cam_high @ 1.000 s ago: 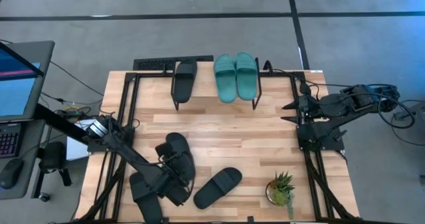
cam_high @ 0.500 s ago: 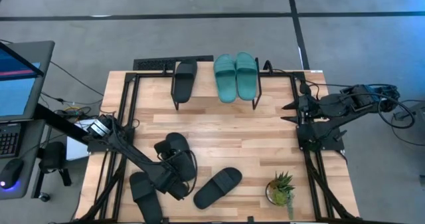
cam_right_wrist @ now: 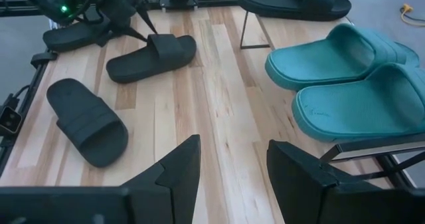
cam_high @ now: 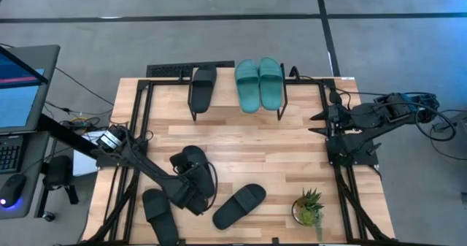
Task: Pick and place slides into the shelf
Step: Put the black slipper on the shelf
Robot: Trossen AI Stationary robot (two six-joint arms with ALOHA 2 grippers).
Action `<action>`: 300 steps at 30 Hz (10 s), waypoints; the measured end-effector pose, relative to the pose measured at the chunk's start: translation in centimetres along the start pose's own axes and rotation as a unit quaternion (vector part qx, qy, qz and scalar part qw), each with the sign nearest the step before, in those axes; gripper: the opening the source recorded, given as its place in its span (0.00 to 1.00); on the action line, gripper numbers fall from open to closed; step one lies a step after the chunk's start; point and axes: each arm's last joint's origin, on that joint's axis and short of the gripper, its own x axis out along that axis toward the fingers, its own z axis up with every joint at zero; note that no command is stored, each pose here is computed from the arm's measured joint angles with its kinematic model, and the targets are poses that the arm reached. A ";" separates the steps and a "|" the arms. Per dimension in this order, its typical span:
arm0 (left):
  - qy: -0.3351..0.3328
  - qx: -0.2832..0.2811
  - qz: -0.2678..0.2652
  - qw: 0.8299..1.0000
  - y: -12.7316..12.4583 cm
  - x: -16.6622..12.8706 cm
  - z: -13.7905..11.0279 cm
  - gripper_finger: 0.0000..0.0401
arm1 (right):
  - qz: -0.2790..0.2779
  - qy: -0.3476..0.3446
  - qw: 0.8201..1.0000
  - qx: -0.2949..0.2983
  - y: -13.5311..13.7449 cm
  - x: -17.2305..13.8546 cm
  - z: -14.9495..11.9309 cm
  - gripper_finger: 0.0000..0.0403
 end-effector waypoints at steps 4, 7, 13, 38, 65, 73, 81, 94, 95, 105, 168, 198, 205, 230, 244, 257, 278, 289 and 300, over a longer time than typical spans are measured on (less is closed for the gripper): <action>0.001 0.002 -0.005 1.000 -0.1 0.6 0.1 0.30 | 0.000 0.000 1.000 -0.001 0.0 0.0 0.0 0.40; 0.002 0.003 0.003 1.000 0.2 1.0 0.2 0.30 | 0.000 0.000 1.000 -0.001 0.0 0.0 0.0 0.40; -0.002 0.016 -0.004 1.000 0.2 2.1 0.8 0.30 | 0.000 0.000 1.000 -0.002 0.0 0.0 0.0 0.40; -0.032 0.045 0.080 0.995 2.4 0.5 3.0 0.01 | -0.002 0.001 1.000 -0.007 0.0 0.0 0.0 0.40; -0.153 0.101 0.148 0.972 19.2 -4.0 15.7 0.00 | -0.023 -0.014 0.999 0.025 -0.1 0.0 0.2 0.40; -0.188 0.133 0.112 0.967 24.4 -1.2 19.4 0.00 | -0.025 -0.017 0.998 0.050 -0.1 0.0 0.2 0.40; -0.202 0.155 0.087 0.963 27.2 2.3 21.3 0.00 | -0.025 -0.017 0.997 0.067 -0.1 0.0 0.2 0.40; -0.216 0.165 0.074 0.960 28.4 7.7 23.8 0.00 | -0.036 -0.022 0.995 0.094 -0.2 0.0 0.3 0.40; -0.223 0.159 0.074 0.959 28.8 7.8 23.9 0.00 | -0.036 -0.022 0.995 0.095 -0.2 0.0 0.3 0.40; -0.215 0.138 0.074 0.964 30.5 9.3 23.5 0.00 | -0.048 -0.025 0.994 0.094 -0.3 0.0 0.3 0.40; -0.092 0.235 0.018 0.967 28.5 11.3 21.3 0.00 | -0.050 -0.018 0.993 0.103 -0.3 0.0 0.1 0.40; -0.086 0.211 0.000 0.974 28.1 11.6 21.8 0.10 | -0.049 -0.018 0.993 0.104 -0.3 0.0 0.1 0.40; -0.080 0.217 -0.002 0.973 28.3 11.2 21.8 0.20 | -0.049 -0.017 0.993 0.103 -0.3 0.0 0.1 0.40; -0.103 0.210 -0.027 0.972 29.5 8.3 22.7 0.22 | -0.049 -0.016 0.992 0.111 -0.3 0.0 0.1 0.40; -0.080 0.208 -0.039 0.974 29.5 7.9 22.1 0.22 | -0.049 -0.016 0.992 0.111 -0.3 0.0 0.1 0.40; -0.096 0.221 -0.046 0.969 28.5 6.9 22.2 0.22 | -0.049 -0.016 0.993 0.111 -0.3 0.0 0.1 0.40; -0.206 0.123 -0.059 0.969 32.0 6.1 23.2 0.07 | -0.049 -0.015 0.992 0.113 -0.3 0.0 0.1 0.40; -0.235 0.093 -0.090 0.963 33.0 6.9 23.6 0.00 | -0.050 -0.015 0.992 0.111 -0.3 0.0 0.1 0.40; -0.210 0.101 -0.131 0.964 31.0 10.1 24.5 0.00 | -0.050 -0.013 0.991 0.121 -0.3 0.0 0.0 0.40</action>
